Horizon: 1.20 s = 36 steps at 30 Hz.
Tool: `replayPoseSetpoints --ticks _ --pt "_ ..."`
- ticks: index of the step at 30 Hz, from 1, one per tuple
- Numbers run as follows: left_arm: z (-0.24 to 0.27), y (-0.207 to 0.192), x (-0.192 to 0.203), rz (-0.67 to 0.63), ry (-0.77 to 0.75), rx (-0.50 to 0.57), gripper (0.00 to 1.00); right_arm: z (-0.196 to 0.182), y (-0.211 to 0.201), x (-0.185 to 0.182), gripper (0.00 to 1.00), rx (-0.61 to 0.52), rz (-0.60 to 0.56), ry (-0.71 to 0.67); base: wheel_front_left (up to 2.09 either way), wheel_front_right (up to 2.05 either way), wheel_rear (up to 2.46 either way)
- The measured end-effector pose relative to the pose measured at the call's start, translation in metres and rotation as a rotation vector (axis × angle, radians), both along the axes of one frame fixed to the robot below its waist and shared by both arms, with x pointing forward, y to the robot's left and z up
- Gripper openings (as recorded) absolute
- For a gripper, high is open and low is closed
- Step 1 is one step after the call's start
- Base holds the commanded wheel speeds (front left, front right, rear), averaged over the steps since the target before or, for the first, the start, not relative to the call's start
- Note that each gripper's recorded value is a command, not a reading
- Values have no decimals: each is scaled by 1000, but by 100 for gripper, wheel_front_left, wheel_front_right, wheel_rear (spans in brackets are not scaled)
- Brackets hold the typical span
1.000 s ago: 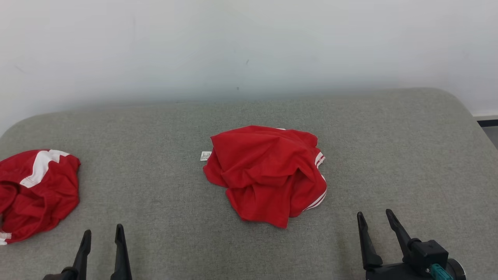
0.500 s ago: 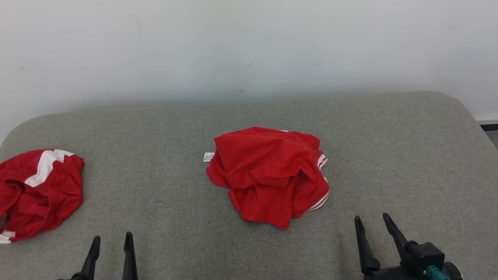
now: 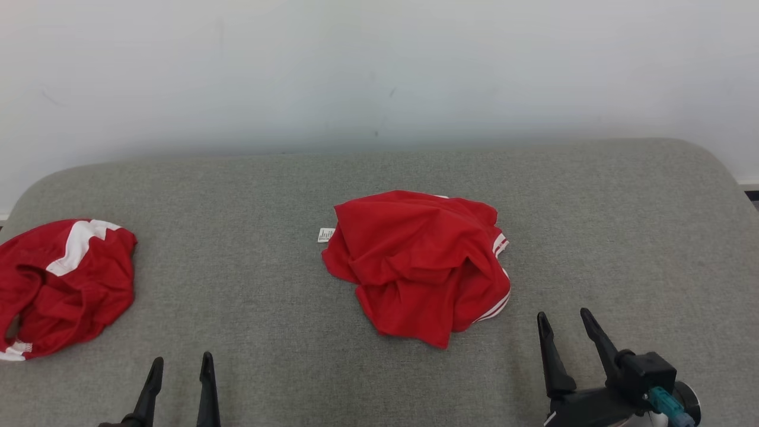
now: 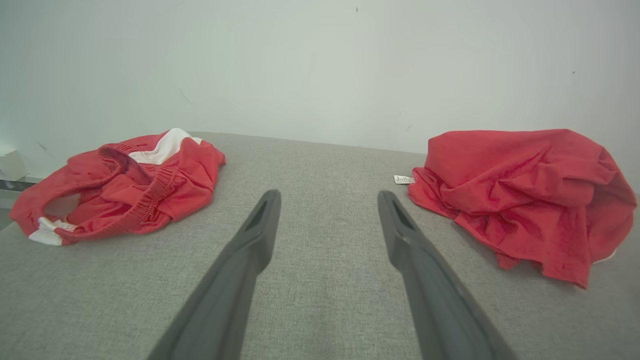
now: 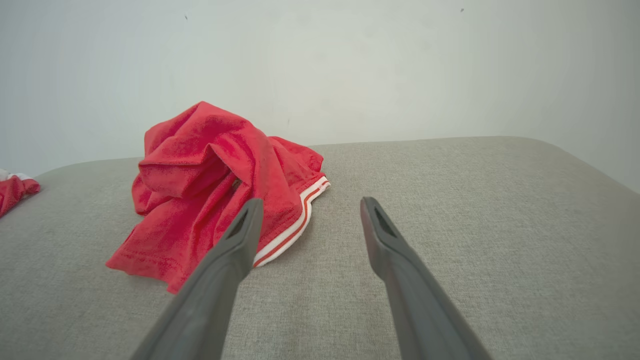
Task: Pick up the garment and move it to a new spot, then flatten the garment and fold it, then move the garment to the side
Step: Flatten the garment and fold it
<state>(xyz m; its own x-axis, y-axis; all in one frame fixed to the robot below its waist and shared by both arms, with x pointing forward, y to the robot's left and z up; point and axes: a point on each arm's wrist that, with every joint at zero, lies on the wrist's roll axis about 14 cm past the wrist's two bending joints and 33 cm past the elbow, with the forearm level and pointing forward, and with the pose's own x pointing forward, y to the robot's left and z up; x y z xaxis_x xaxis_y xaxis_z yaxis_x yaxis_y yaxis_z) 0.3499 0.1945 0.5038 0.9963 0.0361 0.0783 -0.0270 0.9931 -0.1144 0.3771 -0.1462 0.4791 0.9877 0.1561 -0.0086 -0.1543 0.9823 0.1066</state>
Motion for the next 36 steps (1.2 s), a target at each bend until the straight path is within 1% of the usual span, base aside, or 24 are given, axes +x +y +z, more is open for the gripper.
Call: replayPoseSetpoints --ticks 5,11,17,20,24,25,26,27,28,32,36 --pt "1 -1 -2 5 -2 -1 100 11 8 23 100 5 21 -17 0 0 0" --pt "3 -1 6 6 -9 -5 100 -1 14 60 100 1 30 80 0 0 0" --pt "2 4 17 20 -5 -10 100 -44 18 86 100 -32 36 287 0 0 0" --pt "-2 9 17 40 8 -12 100 -73 30 87 100 -46 69 413 0 0 0" --pt "-9 19 13 74 34 -9 100 -96 51 86 100 -61 129 512 0 0 0" --pt "-10 20 12 79 39 -9 100 -98 54 87 79 -65 139 524 0 0 0" --pt "-12 22 11 86 43 -8 100 -101 56 88 39 -65 146 538 0 0 0" --pt "-12 23 11 90 46 -7 100 -103 57 88 18 -68 150 551 0 0 0" --pt "-13 24 10 93 48 -8 100 -104 59 88 0 -74 157 556 0 0 0" --pt "-13 26 10 100 46 -10 100 -102 66 86 0 -93 184 564 0 0 0" --pt "-11 23 12 89 38 -15 100 -89 62 89 0 -115 179 509 0 0 0"
